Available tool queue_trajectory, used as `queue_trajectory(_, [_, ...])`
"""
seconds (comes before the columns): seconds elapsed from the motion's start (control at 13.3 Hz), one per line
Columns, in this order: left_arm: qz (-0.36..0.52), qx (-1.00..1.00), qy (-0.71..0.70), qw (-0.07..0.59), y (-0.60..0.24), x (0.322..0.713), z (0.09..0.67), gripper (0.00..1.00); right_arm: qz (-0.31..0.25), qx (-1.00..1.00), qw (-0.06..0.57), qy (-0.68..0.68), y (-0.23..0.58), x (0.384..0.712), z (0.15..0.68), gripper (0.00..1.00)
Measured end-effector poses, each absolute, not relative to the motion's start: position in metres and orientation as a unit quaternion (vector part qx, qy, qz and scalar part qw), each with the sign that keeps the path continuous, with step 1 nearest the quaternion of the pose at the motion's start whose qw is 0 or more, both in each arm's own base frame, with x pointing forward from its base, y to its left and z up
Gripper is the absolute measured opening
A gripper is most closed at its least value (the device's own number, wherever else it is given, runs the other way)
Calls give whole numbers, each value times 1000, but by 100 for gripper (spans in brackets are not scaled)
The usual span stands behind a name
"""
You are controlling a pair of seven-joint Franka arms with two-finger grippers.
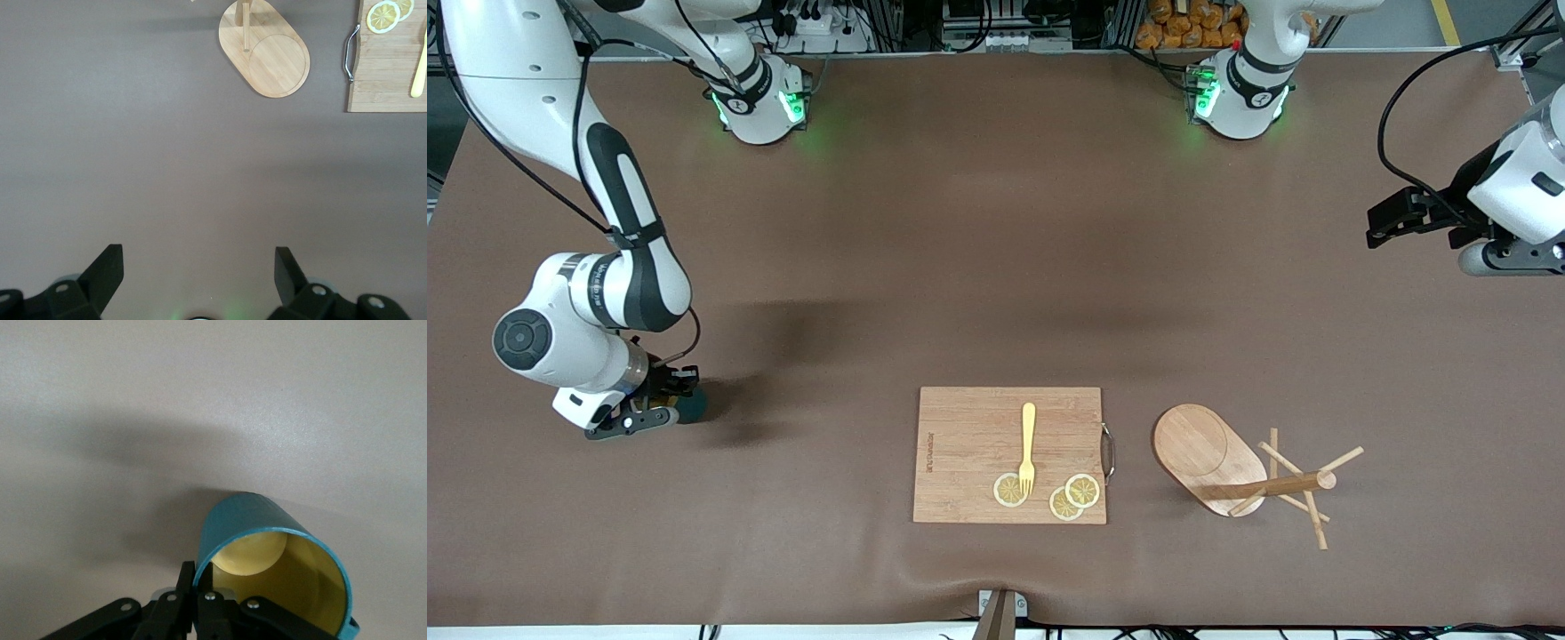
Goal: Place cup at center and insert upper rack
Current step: 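Lift the mug and carry it toward the table center with the right gripper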
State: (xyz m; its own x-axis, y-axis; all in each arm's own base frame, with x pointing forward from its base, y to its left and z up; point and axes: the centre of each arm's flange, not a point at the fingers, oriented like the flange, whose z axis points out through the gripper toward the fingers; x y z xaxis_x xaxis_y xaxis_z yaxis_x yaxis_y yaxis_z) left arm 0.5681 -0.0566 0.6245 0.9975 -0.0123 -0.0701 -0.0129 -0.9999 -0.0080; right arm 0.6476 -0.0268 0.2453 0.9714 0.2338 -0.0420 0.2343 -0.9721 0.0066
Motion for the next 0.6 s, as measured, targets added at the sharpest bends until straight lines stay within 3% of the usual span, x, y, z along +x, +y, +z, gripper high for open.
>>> queue_trajectory(0.6, [32, -999, 5, 4, -56, 572, 621, 100, 22, 987, -19, 161, 50, 662, 306, 4])
